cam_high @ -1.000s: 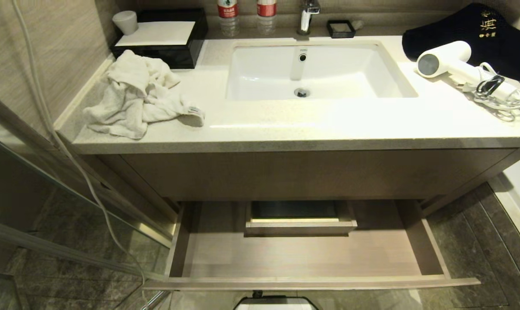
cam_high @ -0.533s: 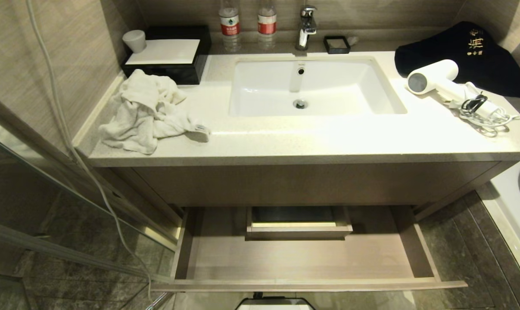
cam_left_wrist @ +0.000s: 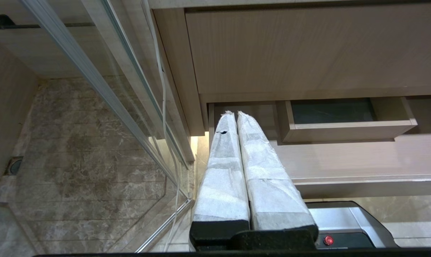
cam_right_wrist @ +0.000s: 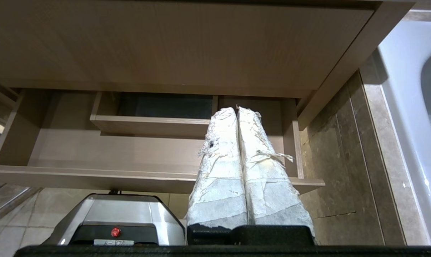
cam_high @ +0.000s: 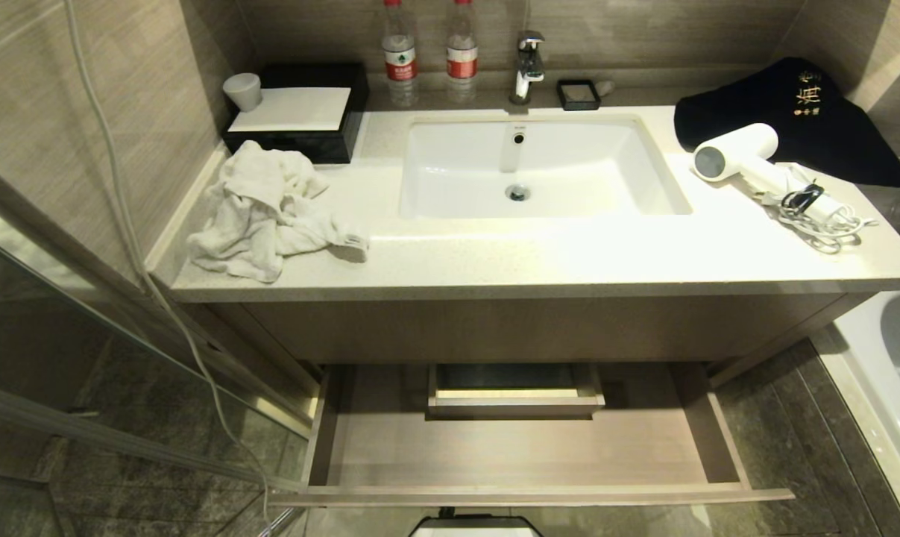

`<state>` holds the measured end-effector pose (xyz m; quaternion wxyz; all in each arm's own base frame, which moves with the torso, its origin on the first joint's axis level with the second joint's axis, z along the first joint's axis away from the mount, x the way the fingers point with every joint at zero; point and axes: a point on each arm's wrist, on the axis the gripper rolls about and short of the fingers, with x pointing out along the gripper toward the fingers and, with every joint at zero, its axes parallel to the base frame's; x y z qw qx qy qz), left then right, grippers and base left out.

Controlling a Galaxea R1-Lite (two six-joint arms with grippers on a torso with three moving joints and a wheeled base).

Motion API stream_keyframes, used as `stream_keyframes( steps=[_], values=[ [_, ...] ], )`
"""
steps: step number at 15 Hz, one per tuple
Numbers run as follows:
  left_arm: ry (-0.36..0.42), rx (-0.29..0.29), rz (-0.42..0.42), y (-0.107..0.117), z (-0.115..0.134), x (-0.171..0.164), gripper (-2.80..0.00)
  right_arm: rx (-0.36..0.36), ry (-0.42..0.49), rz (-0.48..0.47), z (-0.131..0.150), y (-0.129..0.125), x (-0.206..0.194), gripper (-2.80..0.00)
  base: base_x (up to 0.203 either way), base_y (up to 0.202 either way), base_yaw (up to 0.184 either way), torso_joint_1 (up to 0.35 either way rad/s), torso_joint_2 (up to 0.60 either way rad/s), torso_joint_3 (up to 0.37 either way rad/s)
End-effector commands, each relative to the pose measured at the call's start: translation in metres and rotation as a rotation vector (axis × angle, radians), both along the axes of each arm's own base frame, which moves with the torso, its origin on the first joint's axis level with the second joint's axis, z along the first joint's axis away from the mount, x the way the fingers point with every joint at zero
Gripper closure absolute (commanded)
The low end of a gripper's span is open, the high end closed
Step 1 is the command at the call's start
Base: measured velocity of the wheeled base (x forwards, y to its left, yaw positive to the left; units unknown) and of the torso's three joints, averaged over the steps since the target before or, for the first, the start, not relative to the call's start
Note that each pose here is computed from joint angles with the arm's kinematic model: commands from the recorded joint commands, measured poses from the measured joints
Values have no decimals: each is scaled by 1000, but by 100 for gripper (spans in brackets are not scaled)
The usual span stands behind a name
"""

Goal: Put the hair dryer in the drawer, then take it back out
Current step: Pick up the hairdryer

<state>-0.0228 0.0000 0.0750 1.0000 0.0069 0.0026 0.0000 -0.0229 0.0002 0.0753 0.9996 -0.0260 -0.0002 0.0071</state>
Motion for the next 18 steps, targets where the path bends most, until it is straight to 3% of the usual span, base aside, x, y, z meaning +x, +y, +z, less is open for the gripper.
stream_keyframes(
  steps=[1, 8, 14, 18],
  values=[
    [3, 0, 0, 0, 0, 0, 0, 5, 0, -2, 0, 0, 0, 0, 0, 0, 0, 166, -305, -132],
    [3, 0, 0, 0, 0, 0, 0, -7, 0, 6, 0, 0, 0, 0, 0, 0, 0, 168, -305, -140],
    [3, 0, 0, 0, 0, 0, 0, -53, -1, 9, 0, 0, 0, 0, 0, 0, 0, 0, 0, 0],
    [3, 0, 0, 0, 0, 0, 0, -51, 1, 9, 0, 0, 0, 0, 0, 0, 0, 158, 33, 187]
  ],
)
